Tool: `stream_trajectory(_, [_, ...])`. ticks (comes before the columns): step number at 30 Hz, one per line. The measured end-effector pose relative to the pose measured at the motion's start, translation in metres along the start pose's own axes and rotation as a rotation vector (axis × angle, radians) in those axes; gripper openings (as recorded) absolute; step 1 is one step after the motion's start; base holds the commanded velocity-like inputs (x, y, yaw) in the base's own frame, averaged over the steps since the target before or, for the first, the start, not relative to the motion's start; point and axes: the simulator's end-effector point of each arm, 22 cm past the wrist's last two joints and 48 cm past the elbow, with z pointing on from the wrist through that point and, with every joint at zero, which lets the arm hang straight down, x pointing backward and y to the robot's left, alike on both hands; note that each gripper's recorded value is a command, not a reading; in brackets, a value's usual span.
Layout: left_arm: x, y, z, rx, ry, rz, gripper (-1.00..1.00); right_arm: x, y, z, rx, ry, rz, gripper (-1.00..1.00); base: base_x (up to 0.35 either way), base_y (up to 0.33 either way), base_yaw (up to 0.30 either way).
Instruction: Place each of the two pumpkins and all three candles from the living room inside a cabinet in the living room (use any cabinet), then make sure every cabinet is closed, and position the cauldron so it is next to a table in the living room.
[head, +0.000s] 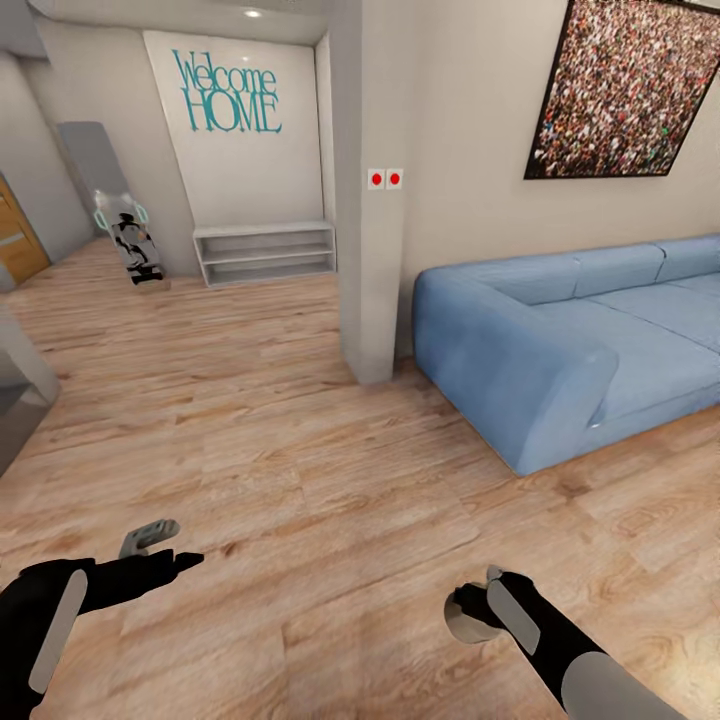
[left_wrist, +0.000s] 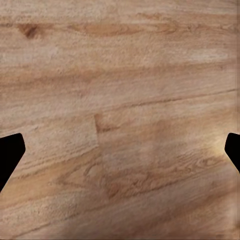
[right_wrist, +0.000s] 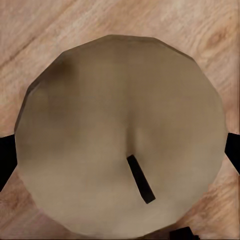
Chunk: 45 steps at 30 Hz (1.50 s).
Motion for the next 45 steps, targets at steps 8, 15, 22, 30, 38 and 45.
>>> stream_trajectory(8, [-0.006, 0.008, -0.013, -0.065, 0.014, 0.033, 1.0, -0.071, 0.018, -0.073, 0.117, -0.115, -0.072, -1.0, -0.006, 0.0, 0.0])
stream_trajectory(15, [-0.013, 0.007, -0.021, -0.076, 0.013, 0.042, 1.0, -0.082, 0.034, -0.12, 0.122, -0.143, -0.114, -1.0, 0.0, 0.0, 0.0])
stream_trajectory(22, [-0.015, 0.006, -0.023, -0.074, 0.006, 0.042, 1.0, -0.077, 0.034, -0.121, 0.097, -0.109, -0.084, -1.0, -0.003, 0.001, -0.054])
stream_trajectory(30, [-0.016, 0.007, -0.023, -0.075, 0.004, 0.039, 1.0, -0.078, 0.03, -0.12, 0.098, -0.103, -0.067, -1.0, -0.14, 0.173, -0.254])
stream_trajectory(38, [-0.016, 0.007, -0.023, -0.075, 0.004, 0.039, 1.0, -0.077, 0.029, -0.119, 0.099, -0.099, -0.063, -1.0, -0.047, 0.164, -0.276])
stream_trajectory(45, [-0.016, 0.007, -0.023, -0.074, 0.004, 0.04, 1.0, -0.077, 0.028, -0.119, 0.098, -0.099, -0.062, -1.0, -0.053, 0.05, -0.277])
